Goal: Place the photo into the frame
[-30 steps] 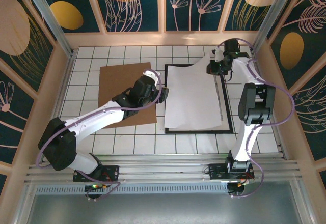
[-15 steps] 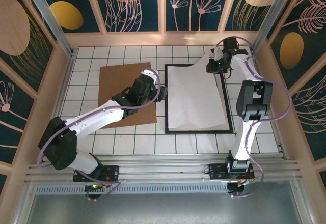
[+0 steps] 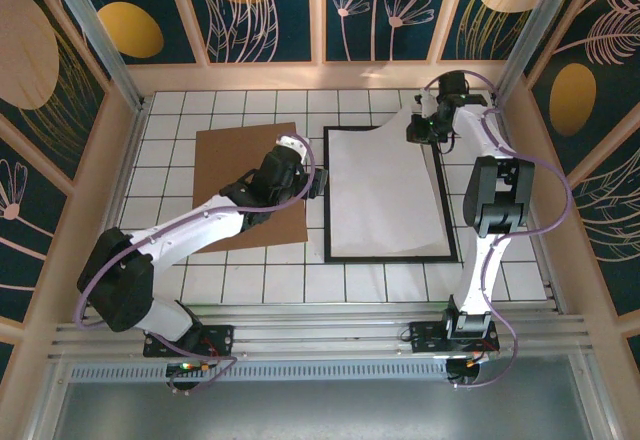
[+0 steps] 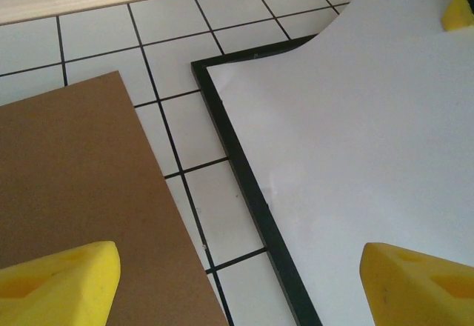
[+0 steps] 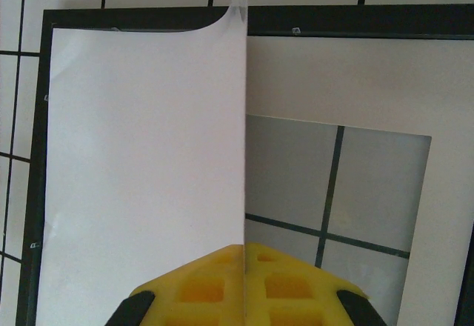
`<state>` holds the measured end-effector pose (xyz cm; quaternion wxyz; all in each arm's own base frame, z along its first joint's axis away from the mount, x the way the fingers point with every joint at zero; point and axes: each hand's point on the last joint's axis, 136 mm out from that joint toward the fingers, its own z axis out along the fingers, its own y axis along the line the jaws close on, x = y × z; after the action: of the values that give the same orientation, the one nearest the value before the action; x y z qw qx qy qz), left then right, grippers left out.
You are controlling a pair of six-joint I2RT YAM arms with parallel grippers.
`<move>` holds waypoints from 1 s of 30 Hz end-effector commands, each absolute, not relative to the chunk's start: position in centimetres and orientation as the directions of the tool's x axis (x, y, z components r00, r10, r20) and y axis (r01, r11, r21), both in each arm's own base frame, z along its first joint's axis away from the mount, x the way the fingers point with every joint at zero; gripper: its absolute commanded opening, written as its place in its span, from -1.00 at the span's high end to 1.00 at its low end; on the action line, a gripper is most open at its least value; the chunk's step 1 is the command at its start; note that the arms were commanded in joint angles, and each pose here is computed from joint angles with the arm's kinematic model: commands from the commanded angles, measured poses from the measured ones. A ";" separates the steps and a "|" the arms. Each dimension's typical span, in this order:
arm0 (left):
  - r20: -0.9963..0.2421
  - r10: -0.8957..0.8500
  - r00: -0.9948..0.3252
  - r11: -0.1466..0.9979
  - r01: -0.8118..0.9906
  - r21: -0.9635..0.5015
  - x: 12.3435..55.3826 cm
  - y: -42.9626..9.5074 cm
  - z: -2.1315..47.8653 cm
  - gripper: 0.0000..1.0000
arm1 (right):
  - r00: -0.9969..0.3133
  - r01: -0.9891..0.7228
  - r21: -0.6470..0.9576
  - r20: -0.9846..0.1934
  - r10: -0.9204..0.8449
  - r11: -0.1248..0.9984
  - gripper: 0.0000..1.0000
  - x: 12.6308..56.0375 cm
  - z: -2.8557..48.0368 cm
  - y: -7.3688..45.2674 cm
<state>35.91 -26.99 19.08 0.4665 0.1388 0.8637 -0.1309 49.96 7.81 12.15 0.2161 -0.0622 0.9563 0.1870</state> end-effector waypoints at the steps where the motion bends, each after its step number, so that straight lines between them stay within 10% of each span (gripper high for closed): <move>1: -0.845 0.097 -0.526 0.932 0.347 -0.108 36.4 -26.8 18.8 -0.69 | -0.917 -0.148 0.321 -0.399 -0.008 0.935 1.00 49.3 10.9 6.7; 15: -0.842 0.104 -0.530 0.932 0.348 -0.104 36.6 -26.9 18.6 -0.69 | -0.923 -0.131 0.327 -0.386 0.006 0.936 1.00 49.6 9.7 6.5; 30: -0.827 0.095 -0.554 0.938 0.329 -0.113 36.9 -26.2 17.2 -0.70 | -0.921 0.041 0.416 -0.338 0.196 0.909 0.06 51.1 5.7 4.0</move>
<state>36.55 -26.48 17.99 0.4603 0.1330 0.8692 -0.1226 50.52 4.46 6.79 0.1875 0.0356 0.9631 0.1895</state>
